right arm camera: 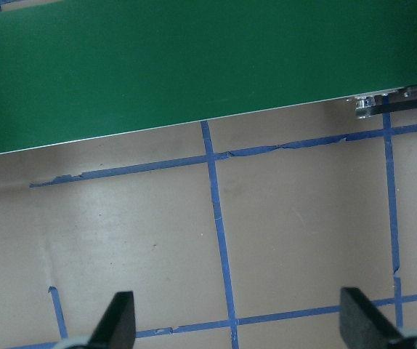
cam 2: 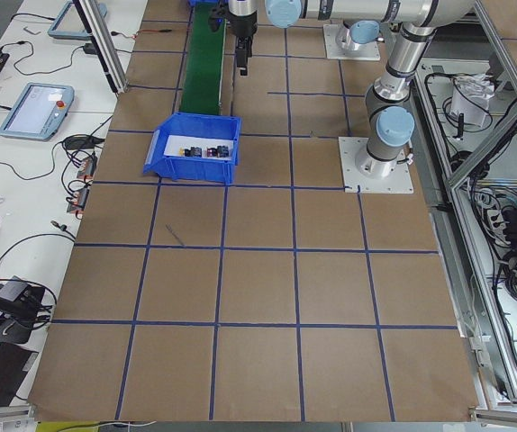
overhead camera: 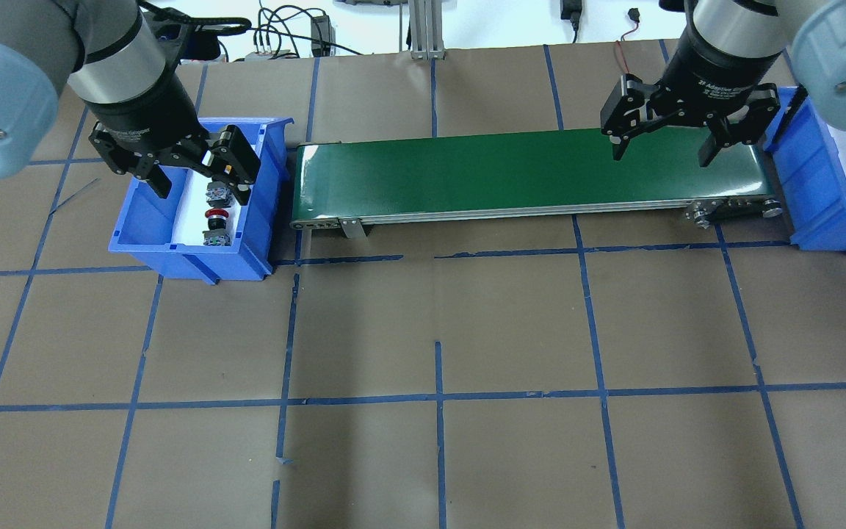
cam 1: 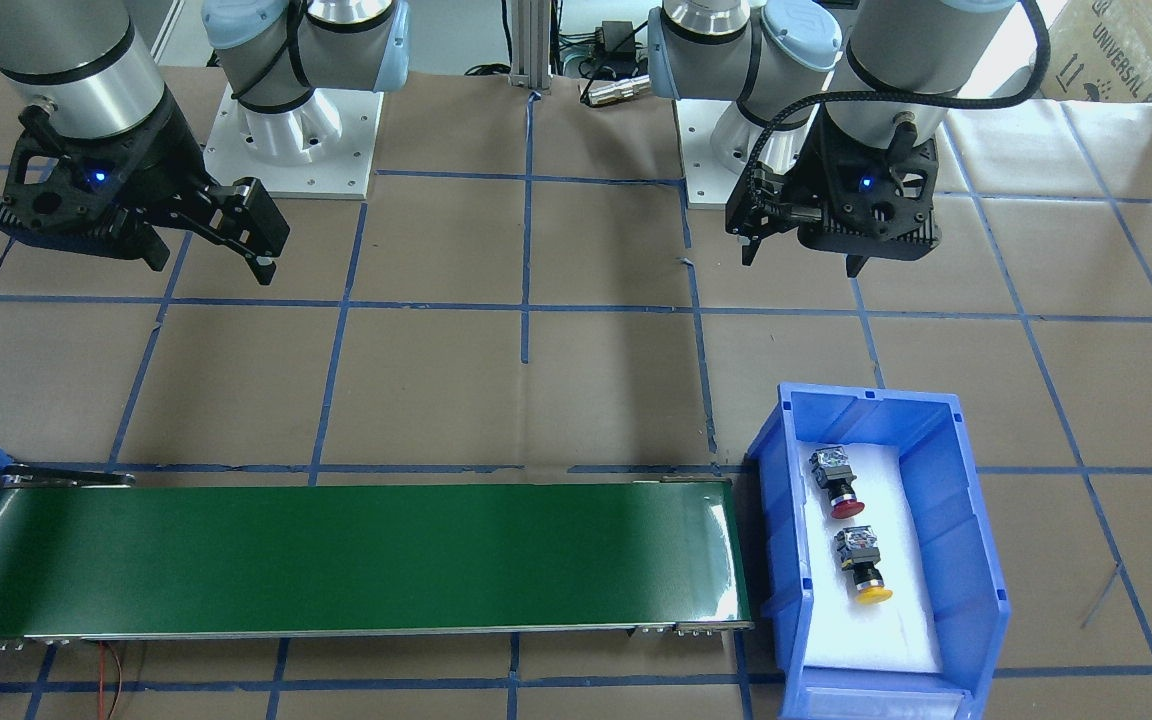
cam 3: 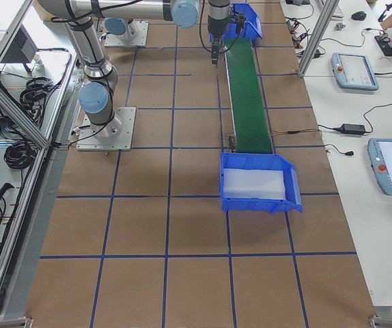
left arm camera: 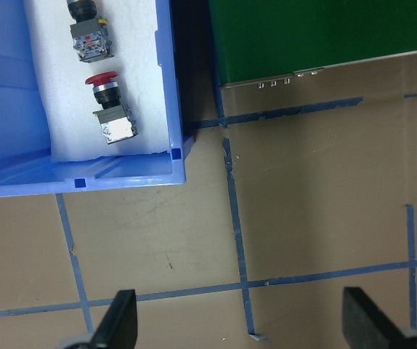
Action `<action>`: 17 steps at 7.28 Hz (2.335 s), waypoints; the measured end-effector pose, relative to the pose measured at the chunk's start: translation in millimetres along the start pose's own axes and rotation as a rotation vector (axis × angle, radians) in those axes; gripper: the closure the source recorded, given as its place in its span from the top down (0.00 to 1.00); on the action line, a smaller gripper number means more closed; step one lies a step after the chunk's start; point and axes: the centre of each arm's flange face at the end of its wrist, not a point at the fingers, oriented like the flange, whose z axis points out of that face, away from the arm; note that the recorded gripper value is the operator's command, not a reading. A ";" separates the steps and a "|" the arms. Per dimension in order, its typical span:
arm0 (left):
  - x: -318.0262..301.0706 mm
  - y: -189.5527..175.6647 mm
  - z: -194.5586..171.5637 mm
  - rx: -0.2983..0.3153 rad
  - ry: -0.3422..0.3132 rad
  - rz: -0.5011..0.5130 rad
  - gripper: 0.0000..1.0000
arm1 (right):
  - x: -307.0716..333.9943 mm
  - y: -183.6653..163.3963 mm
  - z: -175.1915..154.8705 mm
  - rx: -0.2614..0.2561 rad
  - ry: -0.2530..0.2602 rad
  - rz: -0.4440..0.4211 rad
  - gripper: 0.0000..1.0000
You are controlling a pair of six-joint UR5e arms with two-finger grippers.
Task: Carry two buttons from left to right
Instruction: 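Lower the left gripper into the blue bin over the red-capped button, then grasp the red-capped button with the left gripper and lift it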
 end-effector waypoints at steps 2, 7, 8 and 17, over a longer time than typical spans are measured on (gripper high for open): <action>0.4 1.2 -0.6 0.002 0.000 0.001 1.00 | 0.5 -11.0 -5.0 0.025 0.000 -0.017 1.00; -27.7 -0.5 -1.3 0.007 -0.007 -0.049 1.00 | 0.0 -27.1 -2.5 0.025 0.004 -0.020 1.00; -61.9 -7.7 12.8 -0.026 0.000 -0.108 1.00 | -0.2 -27.1 -2.0 0.024 0.003 -0.020 1.00; -150.8 -136.8 251.6 -0.242 0.065 -0.161 0.96 | -1.0 -26.3 -0.4 0.018 0.003 -0.018 1.00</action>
